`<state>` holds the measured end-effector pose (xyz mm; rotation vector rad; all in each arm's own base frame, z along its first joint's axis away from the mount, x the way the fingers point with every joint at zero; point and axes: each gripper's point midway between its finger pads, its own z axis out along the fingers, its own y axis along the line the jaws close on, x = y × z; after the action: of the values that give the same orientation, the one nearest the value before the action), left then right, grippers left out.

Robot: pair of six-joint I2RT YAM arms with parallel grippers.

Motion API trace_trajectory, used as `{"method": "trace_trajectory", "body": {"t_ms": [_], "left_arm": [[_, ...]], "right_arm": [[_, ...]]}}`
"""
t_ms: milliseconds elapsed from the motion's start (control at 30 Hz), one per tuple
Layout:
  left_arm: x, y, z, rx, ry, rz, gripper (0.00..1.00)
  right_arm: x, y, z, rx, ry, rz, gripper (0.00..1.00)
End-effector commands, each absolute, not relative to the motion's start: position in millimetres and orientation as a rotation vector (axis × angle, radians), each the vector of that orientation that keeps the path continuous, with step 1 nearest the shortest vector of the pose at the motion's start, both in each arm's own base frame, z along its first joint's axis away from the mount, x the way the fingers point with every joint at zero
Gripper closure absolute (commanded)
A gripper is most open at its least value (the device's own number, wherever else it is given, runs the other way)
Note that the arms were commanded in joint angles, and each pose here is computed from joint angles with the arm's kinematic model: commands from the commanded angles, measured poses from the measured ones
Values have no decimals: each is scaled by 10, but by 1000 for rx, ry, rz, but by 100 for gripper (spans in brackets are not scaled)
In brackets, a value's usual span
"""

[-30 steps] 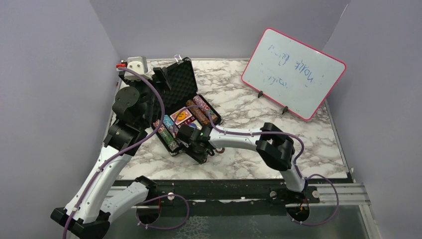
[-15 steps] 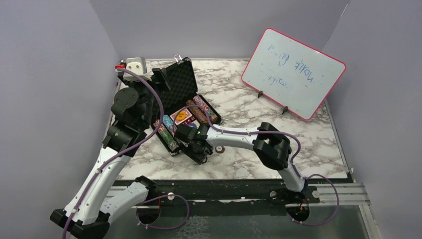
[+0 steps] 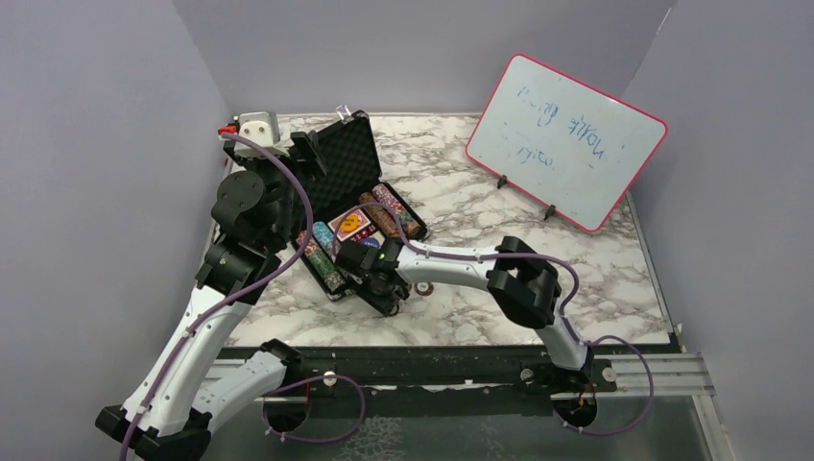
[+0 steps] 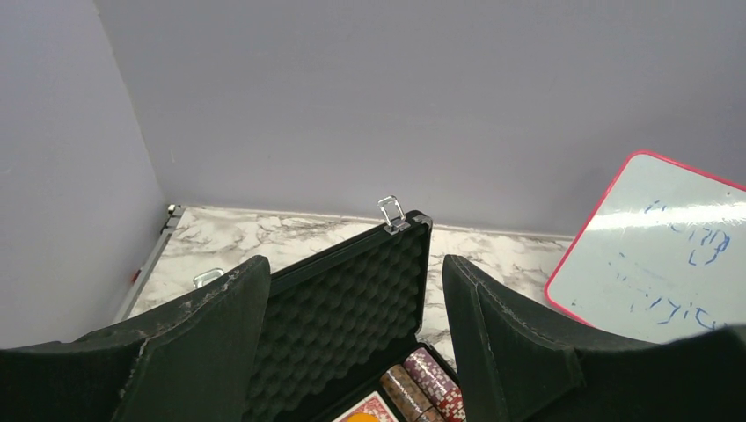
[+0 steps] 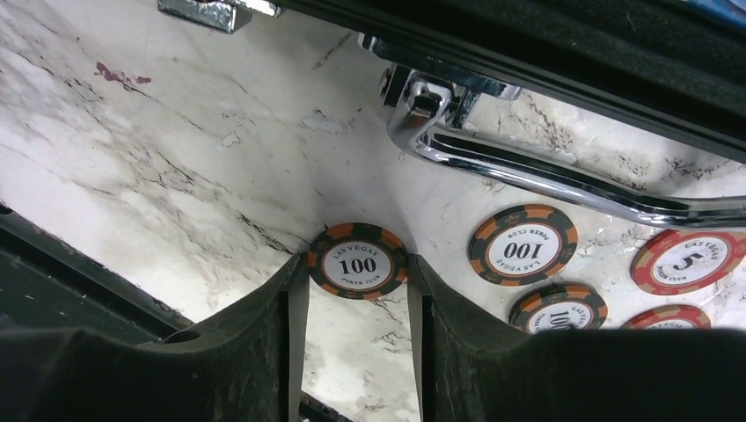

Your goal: Pack up texas hold em set

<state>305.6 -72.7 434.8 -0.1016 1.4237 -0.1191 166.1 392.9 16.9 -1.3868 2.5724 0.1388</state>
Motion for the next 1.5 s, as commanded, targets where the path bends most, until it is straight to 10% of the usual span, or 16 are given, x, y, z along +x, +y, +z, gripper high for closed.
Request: {"method": "trace_trajectory", "body": {"t_ms": [0, 1467], "left_arm": [[2994, -663, 4437, -129, 1402, -119, 25], [3089, -689, 4351, -131, 1414, -100, 26]], "right_arm": [[1776, 3838, 235, -1314, 2519, 51, 57], [2219, 3190, 405, -928, 2671, 23, 45]]}}
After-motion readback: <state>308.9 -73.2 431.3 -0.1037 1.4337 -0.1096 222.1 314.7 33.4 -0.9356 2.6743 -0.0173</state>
